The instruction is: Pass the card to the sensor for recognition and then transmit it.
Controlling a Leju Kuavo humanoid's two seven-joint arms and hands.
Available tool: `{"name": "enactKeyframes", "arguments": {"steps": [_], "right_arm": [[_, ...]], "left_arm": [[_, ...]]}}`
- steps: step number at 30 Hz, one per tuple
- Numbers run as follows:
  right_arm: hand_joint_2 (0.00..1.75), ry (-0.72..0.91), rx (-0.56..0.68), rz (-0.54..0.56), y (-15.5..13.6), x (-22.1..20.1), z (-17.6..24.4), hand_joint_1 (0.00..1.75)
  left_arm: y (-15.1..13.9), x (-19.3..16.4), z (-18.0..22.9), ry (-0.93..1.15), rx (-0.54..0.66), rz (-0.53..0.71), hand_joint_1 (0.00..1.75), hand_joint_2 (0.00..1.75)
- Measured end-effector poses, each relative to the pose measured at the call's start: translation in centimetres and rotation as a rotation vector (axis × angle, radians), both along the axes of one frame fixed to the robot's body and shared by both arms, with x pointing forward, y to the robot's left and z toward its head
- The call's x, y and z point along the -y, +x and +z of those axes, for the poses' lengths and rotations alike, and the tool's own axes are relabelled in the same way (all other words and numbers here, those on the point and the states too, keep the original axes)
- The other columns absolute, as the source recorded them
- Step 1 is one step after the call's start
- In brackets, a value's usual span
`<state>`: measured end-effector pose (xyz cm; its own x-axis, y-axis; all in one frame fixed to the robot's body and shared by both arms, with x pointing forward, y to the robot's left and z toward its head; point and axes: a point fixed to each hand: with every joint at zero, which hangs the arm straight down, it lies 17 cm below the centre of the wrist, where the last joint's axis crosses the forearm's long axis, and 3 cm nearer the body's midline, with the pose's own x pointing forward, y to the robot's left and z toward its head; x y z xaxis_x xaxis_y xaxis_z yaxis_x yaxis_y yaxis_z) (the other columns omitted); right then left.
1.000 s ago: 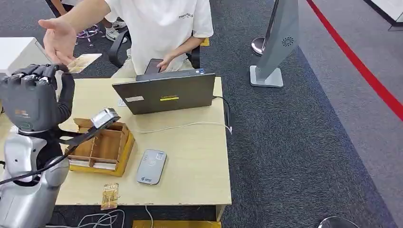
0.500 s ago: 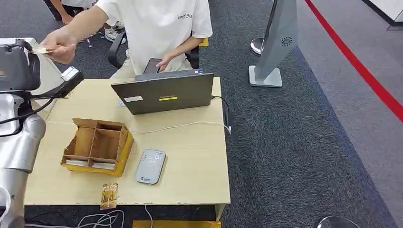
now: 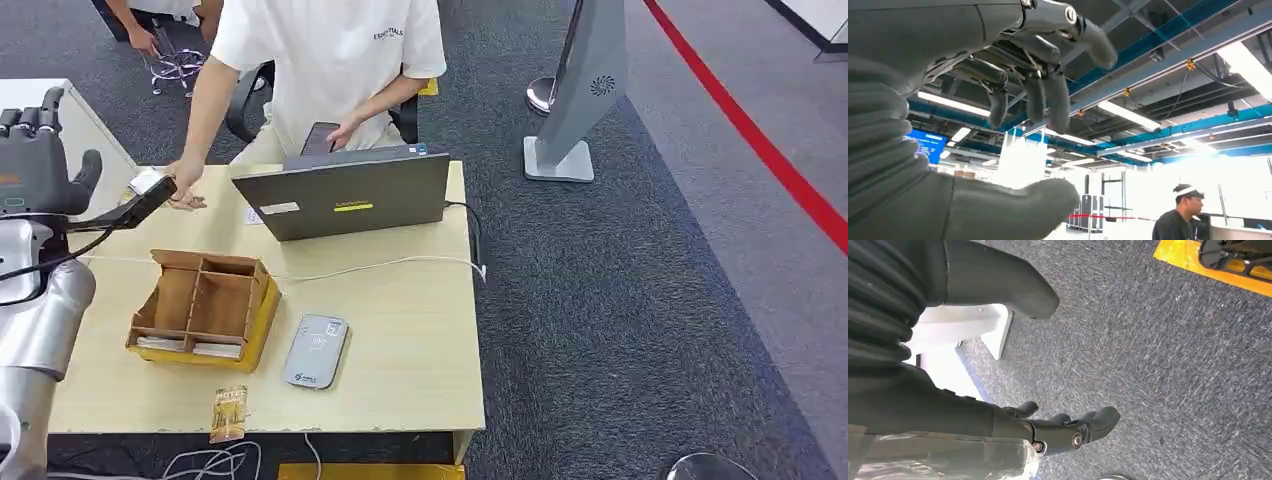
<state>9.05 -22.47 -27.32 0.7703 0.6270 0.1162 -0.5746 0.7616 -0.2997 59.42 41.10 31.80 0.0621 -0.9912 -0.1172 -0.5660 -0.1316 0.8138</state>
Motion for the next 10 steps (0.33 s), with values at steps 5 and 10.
{"name": "enactKeyframes", "arguments": {"steps": [5, 10], "right_arm": [[1.75, -0.003, -0.003, -0.008, -0.1, 0.1, 0.0, 0.00], [1.75, -0.007, -0.010, -0.021, -0.2, 0.2, 0.0, 0.00]], "left_arm": [[-0.7, -0.1, -1.4, -0.003, -0.009, -0.007, 0.00, 1.75], [-2.3, -0.1, -2.1, -0.028, 0.009, -0.030, 0.00, 1.75]]}}
